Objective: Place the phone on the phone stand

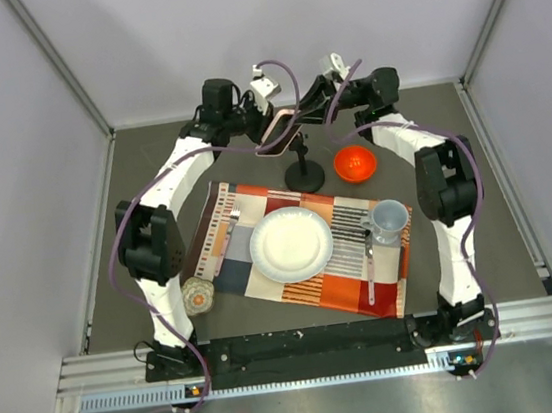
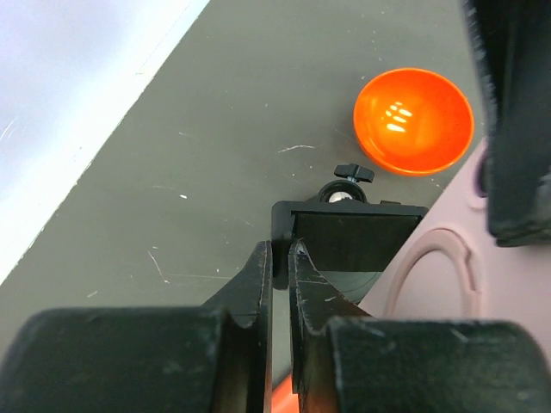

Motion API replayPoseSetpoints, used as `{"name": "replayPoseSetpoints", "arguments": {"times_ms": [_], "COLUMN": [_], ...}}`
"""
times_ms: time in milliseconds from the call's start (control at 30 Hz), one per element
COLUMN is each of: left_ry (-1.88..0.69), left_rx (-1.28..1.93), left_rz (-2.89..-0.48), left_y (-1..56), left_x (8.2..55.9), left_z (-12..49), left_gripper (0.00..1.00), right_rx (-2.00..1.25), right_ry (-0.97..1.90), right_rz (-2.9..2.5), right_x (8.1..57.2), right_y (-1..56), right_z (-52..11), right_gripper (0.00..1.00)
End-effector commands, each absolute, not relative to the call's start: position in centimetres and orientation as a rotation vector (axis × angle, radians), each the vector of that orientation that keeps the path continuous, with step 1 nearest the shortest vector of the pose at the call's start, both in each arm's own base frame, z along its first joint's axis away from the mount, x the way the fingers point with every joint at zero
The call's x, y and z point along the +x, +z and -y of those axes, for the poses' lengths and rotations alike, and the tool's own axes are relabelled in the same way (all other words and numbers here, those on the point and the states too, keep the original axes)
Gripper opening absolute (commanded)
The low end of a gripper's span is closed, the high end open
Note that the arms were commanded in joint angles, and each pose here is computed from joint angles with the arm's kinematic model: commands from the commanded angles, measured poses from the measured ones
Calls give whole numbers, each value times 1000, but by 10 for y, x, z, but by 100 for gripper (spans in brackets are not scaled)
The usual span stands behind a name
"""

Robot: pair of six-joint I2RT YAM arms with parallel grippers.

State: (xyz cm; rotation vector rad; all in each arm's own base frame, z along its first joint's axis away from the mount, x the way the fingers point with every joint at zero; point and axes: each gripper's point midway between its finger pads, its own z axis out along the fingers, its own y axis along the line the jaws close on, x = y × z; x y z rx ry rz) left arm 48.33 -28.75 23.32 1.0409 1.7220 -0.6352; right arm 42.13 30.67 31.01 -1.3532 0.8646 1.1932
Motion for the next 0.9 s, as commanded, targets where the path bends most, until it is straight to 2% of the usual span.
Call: {"name": "replayPoseSetpoints", "arguments": {"times_ms": [0,333,567,667,700,867], "left_ry": [-758,-702,-476,-439,-427,-338], "left_rx": [1099,1037,849,749,718,494], "left_rz": [-1527,-1570,-1607,-1572,-1544,-1591], "left_y": [280,280,288,301,308,308], "left_x": [471,482,503,505,506,516], "left_z": [303,291,272,268,269,247], "left_gripper": [0,0,0,0,0,0], "right_rx": [-1351,-1297,-1079,-1032,-1038,-846], "right_ry": [1073,1127,1298,1117,1071,1025], "right_rz": [-659,-772,-1159,-1312,-1437,-1659], "right_x": [420,434,439,449,450,458], "right_y": [347,327,319,304,282,268], "right_z": [-313,-302,-292,-298,-295,-286], "right_gripper": [0,0,0,0,0,0]}}
